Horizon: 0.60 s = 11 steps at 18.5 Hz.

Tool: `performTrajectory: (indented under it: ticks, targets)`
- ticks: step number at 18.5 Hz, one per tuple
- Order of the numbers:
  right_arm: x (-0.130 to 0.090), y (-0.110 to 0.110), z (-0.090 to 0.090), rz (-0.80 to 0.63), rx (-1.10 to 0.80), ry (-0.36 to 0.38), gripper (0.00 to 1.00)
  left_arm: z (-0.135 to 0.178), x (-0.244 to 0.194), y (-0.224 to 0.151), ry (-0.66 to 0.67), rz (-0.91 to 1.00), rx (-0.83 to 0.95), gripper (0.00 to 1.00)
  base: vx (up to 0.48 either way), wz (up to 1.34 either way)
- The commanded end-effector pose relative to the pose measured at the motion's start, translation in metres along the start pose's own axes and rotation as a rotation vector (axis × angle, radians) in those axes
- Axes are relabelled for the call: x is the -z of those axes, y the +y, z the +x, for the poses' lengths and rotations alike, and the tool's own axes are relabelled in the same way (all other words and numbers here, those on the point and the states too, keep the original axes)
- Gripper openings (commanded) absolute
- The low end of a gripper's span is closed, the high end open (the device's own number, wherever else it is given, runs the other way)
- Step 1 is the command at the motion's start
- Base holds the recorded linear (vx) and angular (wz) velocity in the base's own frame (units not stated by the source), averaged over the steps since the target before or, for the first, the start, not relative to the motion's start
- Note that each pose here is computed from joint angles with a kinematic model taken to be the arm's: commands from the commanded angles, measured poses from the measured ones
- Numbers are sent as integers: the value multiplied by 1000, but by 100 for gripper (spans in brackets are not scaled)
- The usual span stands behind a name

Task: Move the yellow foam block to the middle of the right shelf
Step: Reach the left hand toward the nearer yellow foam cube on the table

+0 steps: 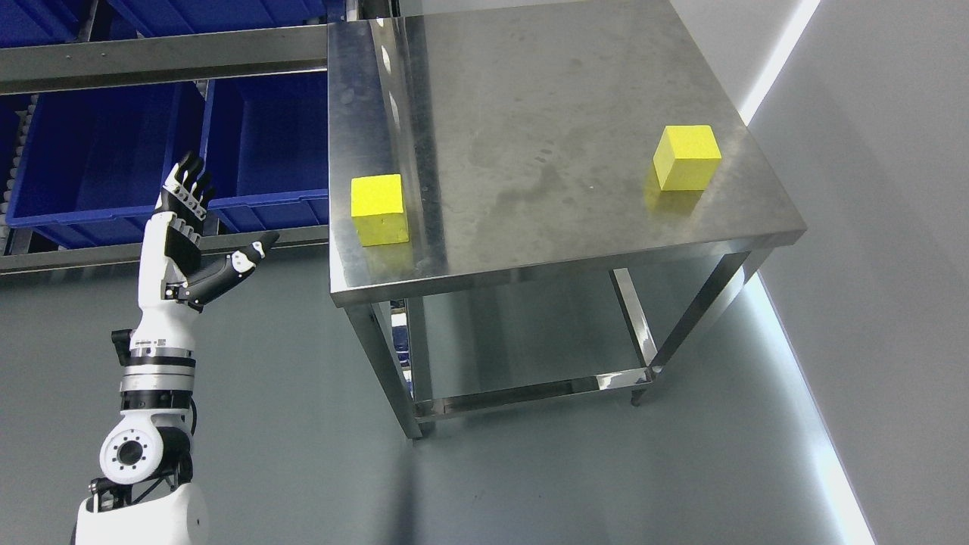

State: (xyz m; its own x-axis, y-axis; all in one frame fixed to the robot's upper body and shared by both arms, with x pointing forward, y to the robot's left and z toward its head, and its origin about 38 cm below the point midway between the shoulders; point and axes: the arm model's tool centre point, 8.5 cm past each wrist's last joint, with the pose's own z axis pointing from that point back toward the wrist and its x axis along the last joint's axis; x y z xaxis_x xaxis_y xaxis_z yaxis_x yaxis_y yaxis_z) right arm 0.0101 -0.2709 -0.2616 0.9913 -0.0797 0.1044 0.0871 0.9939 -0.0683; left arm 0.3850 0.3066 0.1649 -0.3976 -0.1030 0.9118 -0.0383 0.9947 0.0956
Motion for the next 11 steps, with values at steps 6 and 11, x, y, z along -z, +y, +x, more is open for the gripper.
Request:
performTrajectory:
  ticks: [6,11]
  targets:
    - [1,-11,9,-17,-2,-21,100,0,-3,-3,2,-68,15,100,0,0]
    - [1,-11,9,-17,-2,-21,100,11,16,-11,-14,-201,29,99,0,0]
